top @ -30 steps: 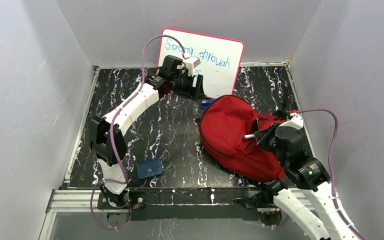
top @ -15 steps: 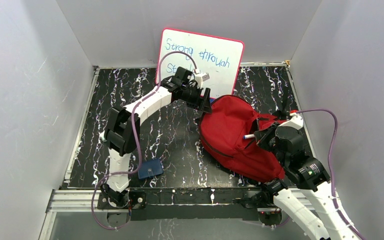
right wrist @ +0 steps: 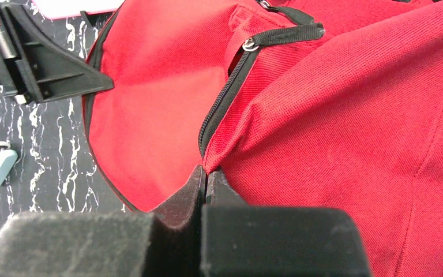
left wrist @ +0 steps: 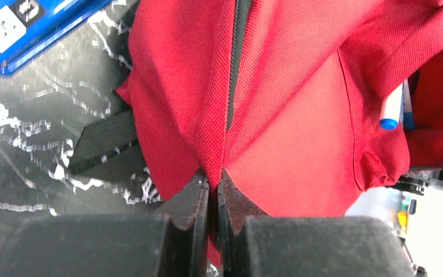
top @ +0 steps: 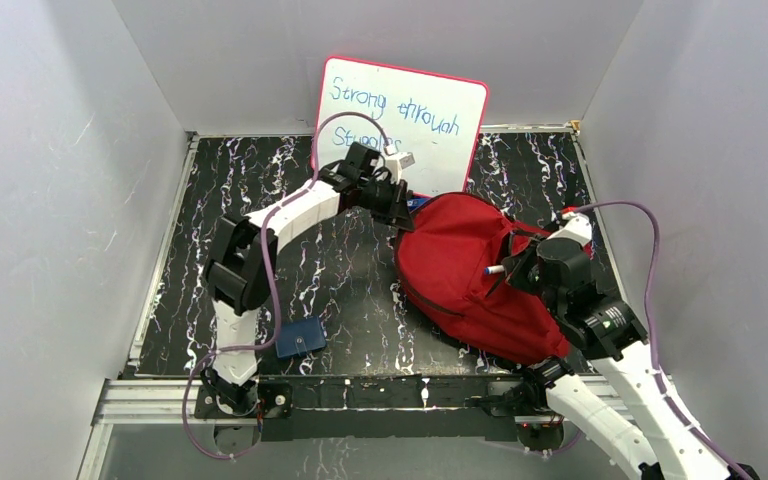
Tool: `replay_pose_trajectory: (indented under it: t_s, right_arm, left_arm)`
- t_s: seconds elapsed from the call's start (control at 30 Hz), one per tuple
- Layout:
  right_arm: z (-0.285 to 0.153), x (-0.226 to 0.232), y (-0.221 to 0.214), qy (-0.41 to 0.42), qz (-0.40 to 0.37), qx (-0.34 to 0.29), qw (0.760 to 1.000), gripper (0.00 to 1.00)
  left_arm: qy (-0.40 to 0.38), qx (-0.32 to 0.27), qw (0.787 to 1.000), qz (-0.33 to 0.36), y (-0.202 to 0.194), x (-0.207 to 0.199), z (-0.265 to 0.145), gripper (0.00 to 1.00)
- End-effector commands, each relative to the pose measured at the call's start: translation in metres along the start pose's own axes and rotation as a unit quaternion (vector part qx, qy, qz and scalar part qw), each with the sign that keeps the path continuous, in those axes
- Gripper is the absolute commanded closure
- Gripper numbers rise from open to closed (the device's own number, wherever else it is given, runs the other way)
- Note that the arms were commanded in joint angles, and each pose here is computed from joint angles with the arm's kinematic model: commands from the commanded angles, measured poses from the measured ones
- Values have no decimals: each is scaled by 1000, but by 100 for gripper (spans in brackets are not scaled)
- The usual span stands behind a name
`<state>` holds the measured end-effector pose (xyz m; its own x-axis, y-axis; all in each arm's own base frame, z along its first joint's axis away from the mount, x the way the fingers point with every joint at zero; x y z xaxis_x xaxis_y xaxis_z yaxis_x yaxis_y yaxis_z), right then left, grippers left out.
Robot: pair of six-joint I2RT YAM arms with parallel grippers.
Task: Pack the student bag
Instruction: Move the student bag to the center of the board.
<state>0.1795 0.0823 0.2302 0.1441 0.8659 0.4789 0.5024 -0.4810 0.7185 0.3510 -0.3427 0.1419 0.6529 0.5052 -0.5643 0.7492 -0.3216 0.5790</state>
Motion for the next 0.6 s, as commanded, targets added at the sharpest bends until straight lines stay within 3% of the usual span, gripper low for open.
replay_pose_trajectory:
  t_s: [0.0,0.23,0.57]
  right_arm:
    - [-2,24,27,32,-13,-32,999,100]
    - [23,40,16,34,-66,32,997,100]
    - [59,57,13,29,-110,69,991,100]
  left_arm:
    - [25,-76,997,9,25,-16,-55,100]
    - [69,-141,987,-27,17,-4,-122,100]
    - [100,-197,975,0,21,-39,-191,100]
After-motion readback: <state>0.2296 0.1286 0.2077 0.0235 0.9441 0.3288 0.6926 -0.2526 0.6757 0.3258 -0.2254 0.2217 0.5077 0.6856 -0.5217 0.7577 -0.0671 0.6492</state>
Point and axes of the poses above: each gripper's point midway between its finger pads, its own z axis out along the fingers, its own x axis along the line the jaws close on, y = z × x, the point moved 3 cm from there along -z, back along the fingers, and after that the axes turned 4 degrees about z, right-handed, at the moved point
